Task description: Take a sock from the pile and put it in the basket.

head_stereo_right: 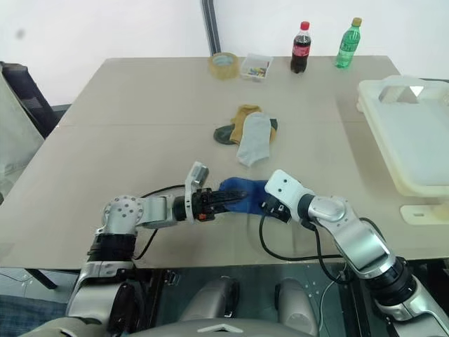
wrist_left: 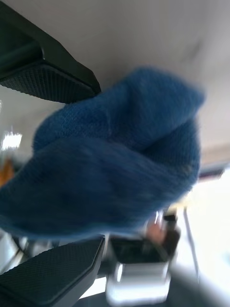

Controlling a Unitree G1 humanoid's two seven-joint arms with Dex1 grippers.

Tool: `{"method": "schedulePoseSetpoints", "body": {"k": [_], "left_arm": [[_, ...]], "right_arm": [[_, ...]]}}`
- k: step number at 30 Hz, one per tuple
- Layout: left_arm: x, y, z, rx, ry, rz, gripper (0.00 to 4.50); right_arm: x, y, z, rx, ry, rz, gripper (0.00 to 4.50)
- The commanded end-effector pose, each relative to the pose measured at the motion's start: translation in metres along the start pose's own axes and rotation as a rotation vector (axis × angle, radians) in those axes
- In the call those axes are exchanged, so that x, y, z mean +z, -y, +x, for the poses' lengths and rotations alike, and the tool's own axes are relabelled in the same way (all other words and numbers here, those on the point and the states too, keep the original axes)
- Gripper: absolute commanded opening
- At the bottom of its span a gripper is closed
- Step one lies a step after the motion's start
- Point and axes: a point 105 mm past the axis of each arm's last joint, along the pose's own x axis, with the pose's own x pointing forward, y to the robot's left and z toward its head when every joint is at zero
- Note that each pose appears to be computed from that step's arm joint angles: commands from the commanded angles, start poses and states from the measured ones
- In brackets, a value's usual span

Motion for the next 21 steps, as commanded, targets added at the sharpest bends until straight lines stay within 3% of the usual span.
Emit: {"method": "schedulePoseSetpoints", "body": {"k": [1,10,21], "left_arm": [[0.006,0.034,-0.004,-0.178,-0.012,0.017,4.49],[0.002,0.029,0.0,-0.174,0.017,0.01,4.49],[-0.001,0.019,0.015,-0.148,0.022,0.022,4.49]], "right_arm": [[-0.007,0.002,-0.003,-0.02,-0.036,0.006,3.33],[-0.004,0.005,-0.004,-0.04,-0.03,0.014,3.33],[0.028,0.007,-0.037,-0.063,0.075,0.024,3.33]]}}
